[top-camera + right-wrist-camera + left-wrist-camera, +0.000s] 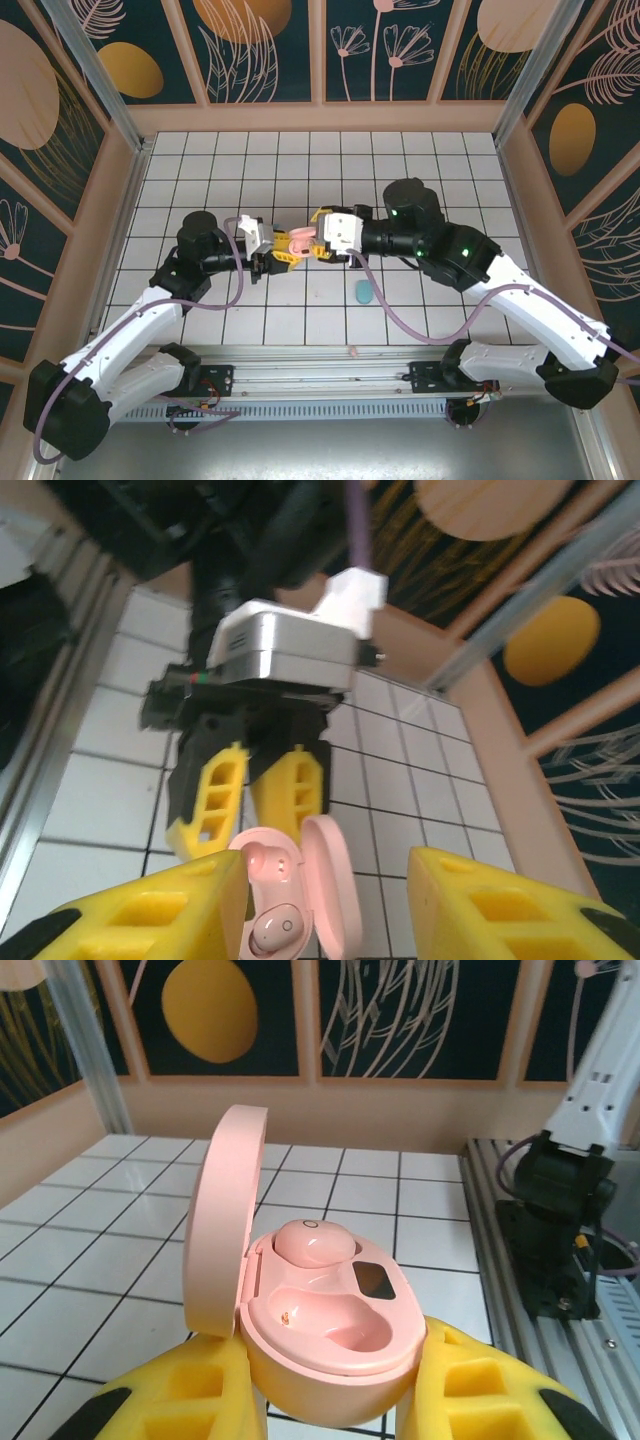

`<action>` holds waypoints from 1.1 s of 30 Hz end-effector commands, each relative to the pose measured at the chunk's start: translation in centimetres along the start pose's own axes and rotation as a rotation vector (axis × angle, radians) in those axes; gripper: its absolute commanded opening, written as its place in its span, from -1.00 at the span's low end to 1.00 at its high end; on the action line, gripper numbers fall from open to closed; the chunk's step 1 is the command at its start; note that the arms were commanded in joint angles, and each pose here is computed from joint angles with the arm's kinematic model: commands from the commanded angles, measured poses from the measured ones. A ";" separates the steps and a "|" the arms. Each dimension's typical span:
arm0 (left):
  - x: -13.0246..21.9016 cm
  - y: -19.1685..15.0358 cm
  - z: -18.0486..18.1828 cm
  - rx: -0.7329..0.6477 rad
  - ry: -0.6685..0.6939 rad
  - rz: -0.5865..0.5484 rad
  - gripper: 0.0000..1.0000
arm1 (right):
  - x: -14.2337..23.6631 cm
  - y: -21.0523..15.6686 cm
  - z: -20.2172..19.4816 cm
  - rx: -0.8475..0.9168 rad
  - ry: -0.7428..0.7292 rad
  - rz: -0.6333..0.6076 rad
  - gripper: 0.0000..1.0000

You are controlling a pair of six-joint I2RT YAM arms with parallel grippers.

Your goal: Insert the wireless bluetooth earbuds into the charging case

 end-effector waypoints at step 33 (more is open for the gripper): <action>2.9 -2.7 5.4 0.175 0.486 0.050 -1.00 | 0.3 -30.7 19.3 -1.968 -0.793 0.784 -0.36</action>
Point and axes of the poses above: each hand's point on the last joint's axis, 136 mm out from that joint toward the fingers, its own x axis back along the fingers, its own z axis along the line the jaws close on, y = z × x, the point moved 1 cm from there along x, back along the fingers, and after that the axes turned 13 degrees about -x, right-handed, at the moved point
